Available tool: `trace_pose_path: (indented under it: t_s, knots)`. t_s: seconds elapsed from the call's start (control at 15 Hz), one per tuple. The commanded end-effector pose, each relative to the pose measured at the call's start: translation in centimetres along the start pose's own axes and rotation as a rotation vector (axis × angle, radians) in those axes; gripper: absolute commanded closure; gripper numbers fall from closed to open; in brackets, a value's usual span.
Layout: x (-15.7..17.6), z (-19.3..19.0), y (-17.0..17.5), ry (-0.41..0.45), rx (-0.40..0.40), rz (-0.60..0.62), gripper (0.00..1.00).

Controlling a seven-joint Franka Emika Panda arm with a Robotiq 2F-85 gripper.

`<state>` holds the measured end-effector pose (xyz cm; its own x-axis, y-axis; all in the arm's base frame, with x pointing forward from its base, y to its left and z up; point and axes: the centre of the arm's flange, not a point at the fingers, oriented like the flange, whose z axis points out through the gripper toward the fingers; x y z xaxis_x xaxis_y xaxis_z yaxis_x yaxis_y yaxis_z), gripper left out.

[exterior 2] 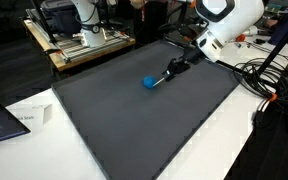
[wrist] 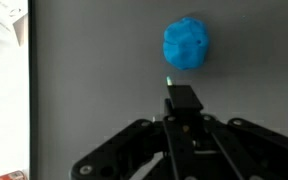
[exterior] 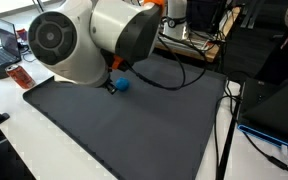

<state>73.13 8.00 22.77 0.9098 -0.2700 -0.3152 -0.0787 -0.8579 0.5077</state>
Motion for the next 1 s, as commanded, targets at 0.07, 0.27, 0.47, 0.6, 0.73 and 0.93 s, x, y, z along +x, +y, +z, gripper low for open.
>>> trace_pose_path:
  t_s: [0.07, 0.27, 0.47, 0.6, 0.73, 0.93]
  knots:
    - [2.3, -0.8, 1.7, -0.035, 0.116, 0.002, 0.97]
    - [2.7, -0.5, 3.3, -0.051, 0.190, 0.013, 0.97]
    - [3.0, 0.2, 4.9, -0.070, 0.272, 0.025, 0.97]
    - [3.1, 0.8, 6.1, -0.083, 0.331, 0.028, 0.97]
    - [3.2, 1.3, 7.0, -0.094, 0.379, 0.032, 0.97]
    - [3.3, 2.6, 8.5, -0.107, 0.460, 0.038, 0.97]
